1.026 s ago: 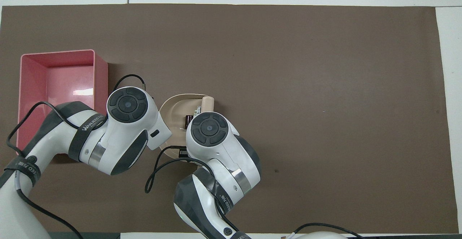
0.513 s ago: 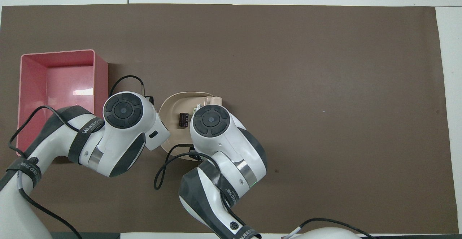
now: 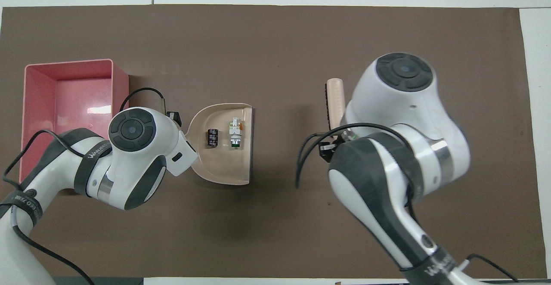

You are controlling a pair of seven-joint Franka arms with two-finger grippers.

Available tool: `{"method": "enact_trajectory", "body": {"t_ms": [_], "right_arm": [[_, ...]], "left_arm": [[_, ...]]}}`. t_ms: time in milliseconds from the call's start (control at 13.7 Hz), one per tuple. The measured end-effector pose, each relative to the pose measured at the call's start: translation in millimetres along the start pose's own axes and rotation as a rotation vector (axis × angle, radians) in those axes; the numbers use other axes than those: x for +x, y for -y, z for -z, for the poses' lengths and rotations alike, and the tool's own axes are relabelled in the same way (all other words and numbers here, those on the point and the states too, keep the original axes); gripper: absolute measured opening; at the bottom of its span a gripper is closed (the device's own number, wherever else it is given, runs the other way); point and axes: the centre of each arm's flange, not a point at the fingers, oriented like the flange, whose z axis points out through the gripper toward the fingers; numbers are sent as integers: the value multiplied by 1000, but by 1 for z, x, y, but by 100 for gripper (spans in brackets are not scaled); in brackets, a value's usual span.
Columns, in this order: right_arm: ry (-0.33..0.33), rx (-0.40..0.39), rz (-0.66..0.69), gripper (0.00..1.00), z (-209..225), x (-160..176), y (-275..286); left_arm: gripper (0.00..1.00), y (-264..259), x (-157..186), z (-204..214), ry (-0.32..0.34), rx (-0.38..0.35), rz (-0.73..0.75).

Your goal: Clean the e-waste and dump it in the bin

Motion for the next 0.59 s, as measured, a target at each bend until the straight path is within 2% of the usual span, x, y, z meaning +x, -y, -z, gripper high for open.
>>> {"method": "enact_trajectory", "body": {"t_ms": [220, 366, 586], "right_arm": [[36, -9, 11, 26, -14, 12, -88], [46, 17, 17, 26, -30, 20, -147], [35, 56, 12, 26, -49, 19, -216]], "left_arm": [[34, 8, -13, 29, -50, -14, 0], [34, 16, -33, 58, -77, -31, -18], [34, 29, -87, 96, -99, -36, -28]]}}
